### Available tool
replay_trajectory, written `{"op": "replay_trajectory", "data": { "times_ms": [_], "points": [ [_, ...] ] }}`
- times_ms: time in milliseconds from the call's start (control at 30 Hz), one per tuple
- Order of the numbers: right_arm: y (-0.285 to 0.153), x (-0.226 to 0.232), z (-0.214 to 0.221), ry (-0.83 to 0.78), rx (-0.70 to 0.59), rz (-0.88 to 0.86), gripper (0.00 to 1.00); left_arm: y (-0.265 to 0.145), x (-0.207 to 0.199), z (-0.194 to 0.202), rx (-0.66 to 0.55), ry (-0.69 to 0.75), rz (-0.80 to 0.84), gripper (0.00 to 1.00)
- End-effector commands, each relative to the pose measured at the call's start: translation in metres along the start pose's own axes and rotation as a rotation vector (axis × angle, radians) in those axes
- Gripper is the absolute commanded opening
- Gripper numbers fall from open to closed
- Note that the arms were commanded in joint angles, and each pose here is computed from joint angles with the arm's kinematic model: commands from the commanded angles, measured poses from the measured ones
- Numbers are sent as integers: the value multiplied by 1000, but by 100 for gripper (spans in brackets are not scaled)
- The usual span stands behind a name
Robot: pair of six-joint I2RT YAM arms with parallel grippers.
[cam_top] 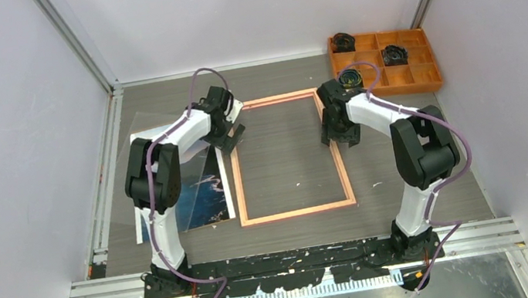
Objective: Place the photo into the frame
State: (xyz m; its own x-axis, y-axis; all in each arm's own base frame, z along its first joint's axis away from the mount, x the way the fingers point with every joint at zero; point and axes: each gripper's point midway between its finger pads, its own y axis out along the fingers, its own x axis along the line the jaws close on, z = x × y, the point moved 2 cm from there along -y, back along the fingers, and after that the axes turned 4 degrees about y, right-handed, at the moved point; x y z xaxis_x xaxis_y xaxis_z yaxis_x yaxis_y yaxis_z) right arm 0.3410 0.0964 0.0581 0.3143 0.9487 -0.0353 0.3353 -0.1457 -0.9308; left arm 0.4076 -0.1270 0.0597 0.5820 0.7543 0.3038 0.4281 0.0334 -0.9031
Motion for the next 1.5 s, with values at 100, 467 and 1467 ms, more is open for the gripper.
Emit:
{"op": "replay_trajectory", "data": {
  "times_ms": [100,467,1467],
  "points": [
    [-54,32,-31,113,-168,-177,74,-34,-5,-22,-81,-33,102,100],
    [-145,248,-13,-87,-230,-626,82,-123,165,47,-125,-318,-163,100],
    [-42,355,74,-132,-60,-529,89,-90,324,253,315,-666,-951,99]
  ]
}}
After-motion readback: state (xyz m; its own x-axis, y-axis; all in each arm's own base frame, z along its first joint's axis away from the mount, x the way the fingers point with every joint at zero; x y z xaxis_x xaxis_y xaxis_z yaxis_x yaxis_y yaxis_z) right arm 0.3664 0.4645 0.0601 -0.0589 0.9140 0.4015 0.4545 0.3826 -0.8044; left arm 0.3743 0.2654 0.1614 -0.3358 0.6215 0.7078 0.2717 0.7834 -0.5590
